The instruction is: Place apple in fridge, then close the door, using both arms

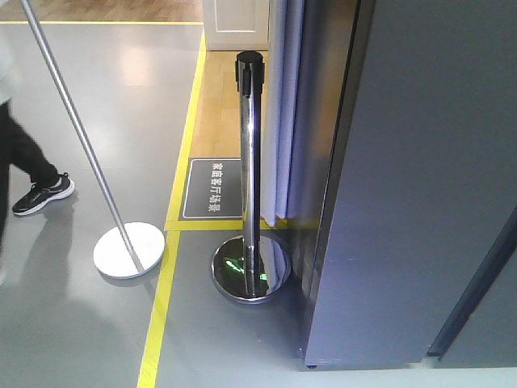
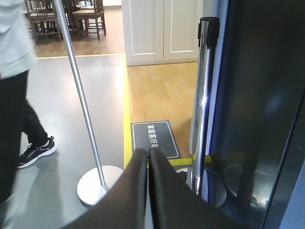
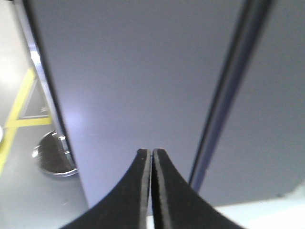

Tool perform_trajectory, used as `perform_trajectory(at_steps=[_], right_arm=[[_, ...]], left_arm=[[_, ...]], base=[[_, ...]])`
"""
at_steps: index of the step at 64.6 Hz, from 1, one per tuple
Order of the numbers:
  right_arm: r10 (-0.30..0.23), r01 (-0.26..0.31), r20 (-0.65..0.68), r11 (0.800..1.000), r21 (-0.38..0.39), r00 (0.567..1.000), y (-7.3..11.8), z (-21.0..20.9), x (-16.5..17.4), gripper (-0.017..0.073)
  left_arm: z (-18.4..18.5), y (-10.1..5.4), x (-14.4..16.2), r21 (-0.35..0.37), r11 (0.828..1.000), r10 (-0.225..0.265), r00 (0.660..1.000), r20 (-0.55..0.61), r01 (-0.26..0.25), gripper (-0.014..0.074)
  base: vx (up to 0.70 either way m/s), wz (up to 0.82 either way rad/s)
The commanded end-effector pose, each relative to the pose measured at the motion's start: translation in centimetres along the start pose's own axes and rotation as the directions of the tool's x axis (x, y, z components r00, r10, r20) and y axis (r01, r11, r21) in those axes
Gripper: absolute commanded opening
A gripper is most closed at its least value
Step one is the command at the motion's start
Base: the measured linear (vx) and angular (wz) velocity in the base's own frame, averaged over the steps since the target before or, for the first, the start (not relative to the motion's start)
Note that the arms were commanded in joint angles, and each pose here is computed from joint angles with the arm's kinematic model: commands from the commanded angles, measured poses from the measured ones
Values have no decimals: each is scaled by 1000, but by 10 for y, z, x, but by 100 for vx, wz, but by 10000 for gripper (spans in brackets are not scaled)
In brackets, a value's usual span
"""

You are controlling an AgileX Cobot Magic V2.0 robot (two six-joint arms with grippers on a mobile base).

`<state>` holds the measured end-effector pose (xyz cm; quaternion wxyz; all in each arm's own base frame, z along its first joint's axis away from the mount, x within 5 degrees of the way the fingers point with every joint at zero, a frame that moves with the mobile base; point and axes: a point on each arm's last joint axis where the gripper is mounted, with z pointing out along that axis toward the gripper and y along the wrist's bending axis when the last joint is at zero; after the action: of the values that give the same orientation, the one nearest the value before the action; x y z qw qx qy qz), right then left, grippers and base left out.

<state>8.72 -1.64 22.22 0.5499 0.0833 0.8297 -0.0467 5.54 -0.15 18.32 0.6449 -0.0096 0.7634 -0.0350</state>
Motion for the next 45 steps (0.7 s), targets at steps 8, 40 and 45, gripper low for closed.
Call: perform_trajectory(at_steps=[8,40,45], right_arm=[[39,-44,136,998,34,990,-4,-5,29,-4],[-12,47,215,986,-157,977,8,-15,54,-4],[7,24,188,986,-165,982,8,-14,56,-4]], left_arm=[[1,-1,0,12,1000,-19,998,60,18,-5],[1,-1,0,12,1000,-19,998,60,18,-5],[1,-1,0,12,1000,-19,998,60,18,-5]], base=[[0,0],[0,0],[0,0]])
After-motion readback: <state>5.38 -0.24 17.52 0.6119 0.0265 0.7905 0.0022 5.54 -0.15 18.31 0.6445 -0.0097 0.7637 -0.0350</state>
